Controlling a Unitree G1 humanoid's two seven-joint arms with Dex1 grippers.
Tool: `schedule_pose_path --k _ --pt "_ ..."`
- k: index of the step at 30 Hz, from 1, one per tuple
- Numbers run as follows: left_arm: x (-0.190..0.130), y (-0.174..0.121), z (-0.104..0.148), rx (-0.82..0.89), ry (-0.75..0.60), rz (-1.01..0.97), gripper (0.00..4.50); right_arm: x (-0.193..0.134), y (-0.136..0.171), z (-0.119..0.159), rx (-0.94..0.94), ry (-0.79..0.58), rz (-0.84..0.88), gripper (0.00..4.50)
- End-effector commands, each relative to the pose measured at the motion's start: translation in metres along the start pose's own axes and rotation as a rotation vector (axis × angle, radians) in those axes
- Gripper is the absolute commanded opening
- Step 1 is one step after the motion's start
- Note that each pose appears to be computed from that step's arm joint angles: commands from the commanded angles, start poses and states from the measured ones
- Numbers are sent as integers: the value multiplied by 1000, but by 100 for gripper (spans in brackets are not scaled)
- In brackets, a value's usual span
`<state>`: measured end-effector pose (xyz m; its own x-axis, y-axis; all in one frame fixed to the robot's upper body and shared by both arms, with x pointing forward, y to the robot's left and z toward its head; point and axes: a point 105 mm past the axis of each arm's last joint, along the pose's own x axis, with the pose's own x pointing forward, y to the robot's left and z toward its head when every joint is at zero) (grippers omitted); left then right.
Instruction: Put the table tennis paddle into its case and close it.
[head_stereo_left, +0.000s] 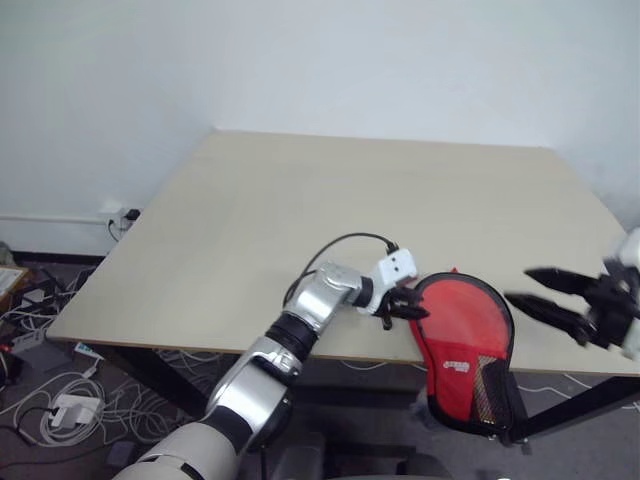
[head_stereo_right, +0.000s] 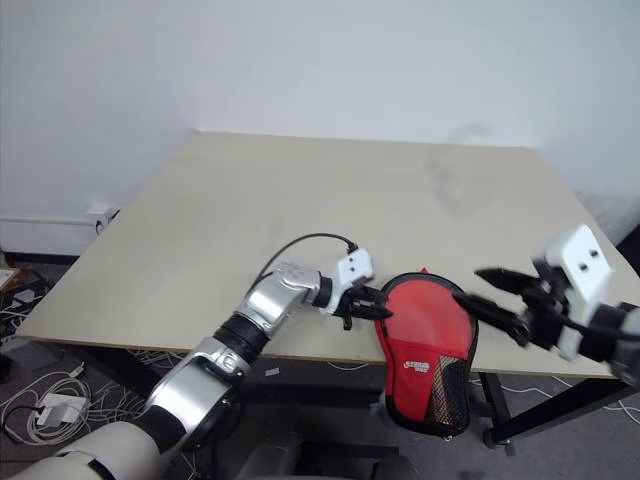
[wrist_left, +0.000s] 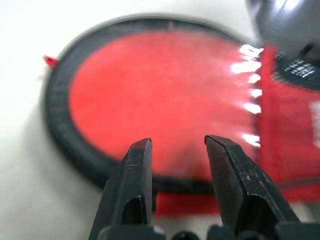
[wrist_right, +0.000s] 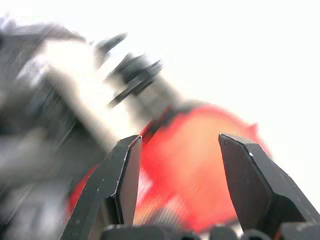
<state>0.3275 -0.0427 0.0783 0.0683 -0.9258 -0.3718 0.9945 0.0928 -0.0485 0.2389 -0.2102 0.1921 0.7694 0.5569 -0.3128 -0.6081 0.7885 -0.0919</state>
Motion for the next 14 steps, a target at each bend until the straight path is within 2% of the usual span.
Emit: schedule_pose_path --k 1,4,6,13,14 --pt "-33 8 36 22 -119 0 171 37 -16 -11 73 4 -169 264" --pt "-65 16 39 8 -126 34 171 64 -21 -18 140 -8 -214 264" --pt "-89 16 31 -3 -97 62 171 80 -25 -25 191 -16 -232 264" --pt "-159 -3 -28 -95 78 205 171 106 -42 -32 282 -64 -272 264" --pt "-171 -6 -43 -128 109 251 171 109 -44 -31 295 -79 -282 264"
